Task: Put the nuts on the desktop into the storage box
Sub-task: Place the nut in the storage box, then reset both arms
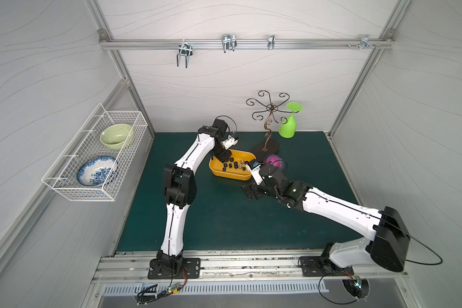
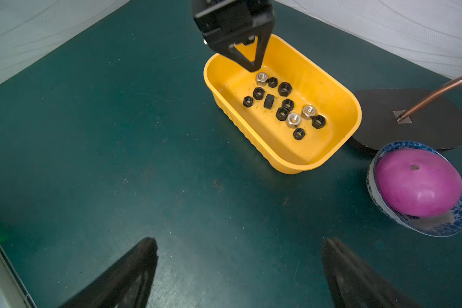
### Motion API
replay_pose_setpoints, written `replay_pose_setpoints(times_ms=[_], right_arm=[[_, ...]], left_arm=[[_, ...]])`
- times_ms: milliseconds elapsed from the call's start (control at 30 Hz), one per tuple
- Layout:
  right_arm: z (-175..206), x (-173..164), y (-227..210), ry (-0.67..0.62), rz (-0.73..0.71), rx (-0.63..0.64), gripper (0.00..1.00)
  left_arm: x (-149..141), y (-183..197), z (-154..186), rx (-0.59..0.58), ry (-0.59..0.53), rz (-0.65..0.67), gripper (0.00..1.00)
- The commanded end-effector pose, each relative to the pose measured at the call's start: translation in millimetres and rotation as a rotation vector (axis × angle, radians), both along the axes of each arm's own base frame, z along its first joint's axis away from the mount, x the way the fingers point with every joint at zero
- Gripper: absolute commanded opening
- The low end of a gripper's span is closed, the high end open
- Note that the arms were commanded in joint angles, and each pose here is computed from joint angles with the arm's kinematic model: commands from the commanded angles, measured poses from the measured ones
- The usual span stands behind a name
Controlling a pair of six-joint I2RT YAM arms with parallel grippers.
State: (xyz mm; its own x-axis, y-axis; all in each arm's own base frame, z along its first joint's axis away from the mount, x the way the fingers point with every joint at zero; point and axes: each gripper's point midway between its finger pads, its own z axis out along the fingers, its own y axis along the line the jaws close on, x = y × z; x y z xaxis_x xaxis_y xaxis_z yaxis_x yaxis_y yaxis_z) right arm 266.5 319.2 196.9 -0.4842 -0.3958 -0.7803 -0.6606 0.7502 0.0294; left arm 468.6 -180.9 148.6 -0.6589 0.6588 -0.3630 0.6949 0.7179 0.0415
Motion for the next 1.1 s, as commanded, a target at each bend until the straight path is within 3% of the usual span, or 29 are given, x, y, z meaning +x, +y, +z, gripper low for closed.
replay_pose_setpoints(times_ms=[0,167,200,233,267,400,500,667,867,1067], right_arm=[[-1,8,-11,0.109,-0.128,-0.010,0.99],[-19,21,-24,0.256,-0.230,-0.055,0.99],[-22,23,-25,0.262,-0.235,-0.056,0.99],[-29,27,-27,0.262,-0.236,-0.056,0.99],[-35,34,-27,0.247,-0.242,-0.040,0.99],[-45,61,-34,0.251,-0.335,0.003,0.99],[-47,79,-36,0.230,-0.396,-0.035,0.99],[-44,79,-30,0.165,-0.350,0.018,0.99],[-21,67,-73,-0.088,-0.336,0.036,0.99],[-17,55,-134,-0.263,-0.366,0.022,0.99]], left_arm=[[-17,0,35,-0.082,-0.013,0.015,0.56],[-43,5,60,-0.127,-0.005,0.037,0.68],[-46,8,64,-0.137,-0.009,0.050,0.76],[-49,13,68,-0.150,-0.015,0.069,0.96],[-53,16,71,-0.163,-0.019,0.086,0.99],[-72,33,72,-0.186,-0.014,0.141,0.99],[-81,44,68,-0.207,-0.025,0.179,0.99],[-97,58,59,-0.299,-0.062,0.198,0.98],[-93,103,37,-0.393,-0.243,0.391,0.99],[-107,131,14,-0.393,-0.441,0.457,0.99]])
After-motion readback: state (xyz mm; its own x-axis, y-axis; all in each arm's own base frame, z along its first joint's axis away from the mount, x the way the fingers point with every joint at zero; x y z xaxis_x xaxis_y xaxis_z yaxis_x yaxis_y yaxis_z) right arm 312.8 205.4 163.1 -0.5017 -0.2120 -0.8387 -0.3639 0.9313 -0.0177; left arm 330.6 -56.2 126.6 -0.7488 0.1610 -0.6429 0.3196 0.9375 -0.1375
